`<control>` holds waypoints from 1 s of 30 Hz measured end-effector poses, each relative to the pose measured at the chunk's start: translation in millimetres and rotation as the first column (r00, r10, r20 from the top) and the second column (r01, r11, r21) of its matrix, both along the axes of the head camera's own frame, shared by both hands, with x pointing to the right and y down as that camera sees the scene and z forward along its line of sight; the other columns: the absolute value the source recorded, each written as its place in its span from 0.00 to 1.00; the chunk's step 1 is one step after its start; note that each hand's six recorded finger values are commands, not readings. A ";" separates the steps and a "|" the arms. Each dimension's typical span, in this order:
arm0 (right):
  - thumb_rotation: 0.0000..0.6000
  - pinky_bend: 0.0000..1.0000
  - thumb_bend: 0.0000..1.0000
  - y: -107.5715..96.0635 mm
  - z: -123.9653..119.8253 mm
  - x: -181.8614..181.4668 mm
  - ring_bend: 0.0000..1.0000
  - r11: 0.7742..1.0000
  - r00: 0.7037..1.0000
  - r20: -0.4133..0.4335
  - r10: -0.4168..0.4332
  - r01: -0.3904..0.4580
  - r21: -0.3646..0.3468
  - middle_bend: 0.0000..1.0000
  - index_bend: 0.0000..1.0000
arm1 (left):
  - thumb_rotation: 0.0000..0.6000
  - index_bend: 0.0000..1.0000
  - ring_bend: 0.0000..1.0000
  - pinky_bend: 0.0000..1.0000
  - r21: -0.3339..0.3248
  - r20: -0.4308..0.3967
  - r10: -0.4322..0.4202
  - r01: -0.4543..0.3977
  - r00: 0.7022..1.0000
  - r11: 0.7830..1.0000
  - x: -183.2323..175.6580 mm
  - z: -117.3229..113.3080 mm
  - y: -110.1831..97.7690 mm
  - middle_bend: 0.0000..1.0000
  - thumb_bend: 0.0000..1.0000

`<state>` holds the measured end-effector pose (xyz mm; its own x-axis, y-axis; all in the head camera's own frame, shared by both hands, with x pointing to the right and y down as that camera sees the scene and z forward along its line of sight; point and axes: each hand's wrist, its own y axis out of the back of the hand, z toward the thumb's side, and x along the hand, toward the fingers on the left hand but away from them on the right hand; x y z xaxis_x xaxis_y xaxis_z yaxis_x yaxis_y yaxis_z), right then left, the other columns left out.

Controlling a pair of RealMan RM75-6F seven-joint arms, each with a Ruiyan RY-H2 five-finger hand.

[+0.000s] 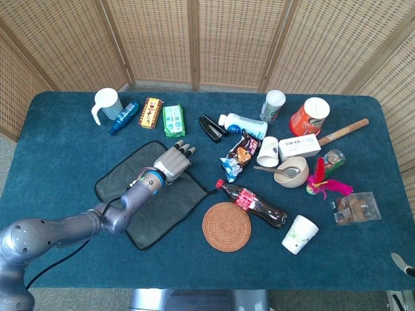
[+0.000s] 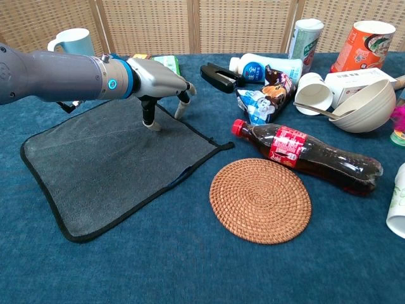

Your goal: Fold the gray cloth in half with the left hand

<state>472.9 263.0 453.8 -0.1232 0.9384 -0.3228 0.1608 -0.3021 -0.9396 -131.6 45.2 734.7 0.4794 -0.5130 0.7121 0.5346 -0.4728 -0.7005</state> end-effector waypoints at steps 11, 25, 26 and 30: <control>1.00 0.00 0.00 0.2 0.2 -0.5 0.00 1.000 1.000 0.001 -0.002 0.002 -0.002 0.00 0.03 | 1.00 0.43 0.00 0.09 -0.005 0.005 -0.013 0.013 1.000 1.000 -5.9 -3.1 -2.5 0.00 0.35; 1.00 0.00 0.00 0.0 2.0 -0.3 0.00 1.000 1.000 0.003 0.000 0.000 -0.009 0.00 0.03 | 1.00 0.46 0.00 0.10 0.018 0.020 -0.011 0.011 1.000 1.000 -4.7 -1.5 -5.8 0.00 0.40; 1.00 0.00 0.00 -0.1 2.1 -0.1 0.00 1.000 1.000 0.004 0.000 0.000 -0.010 0.00 0.03 | 1.00 0.48 0.00 0.10 0.020 0.020 -0.011 0.011 1.000 1.000 -4.4 -1.3 -5.9 0.00 0.40; 1.00 0.00 0.00 -0.3 2.3 -0.1 0.00 1.000 1.000 0.005 0.000 0.000 -0.011 0.00 0.03 | 1.00 0.52 0.00 0.11 0.027 0.021 -0.009 0.008 1.000 1.000 -3.6 -0.3 -5.1 0.00 0.39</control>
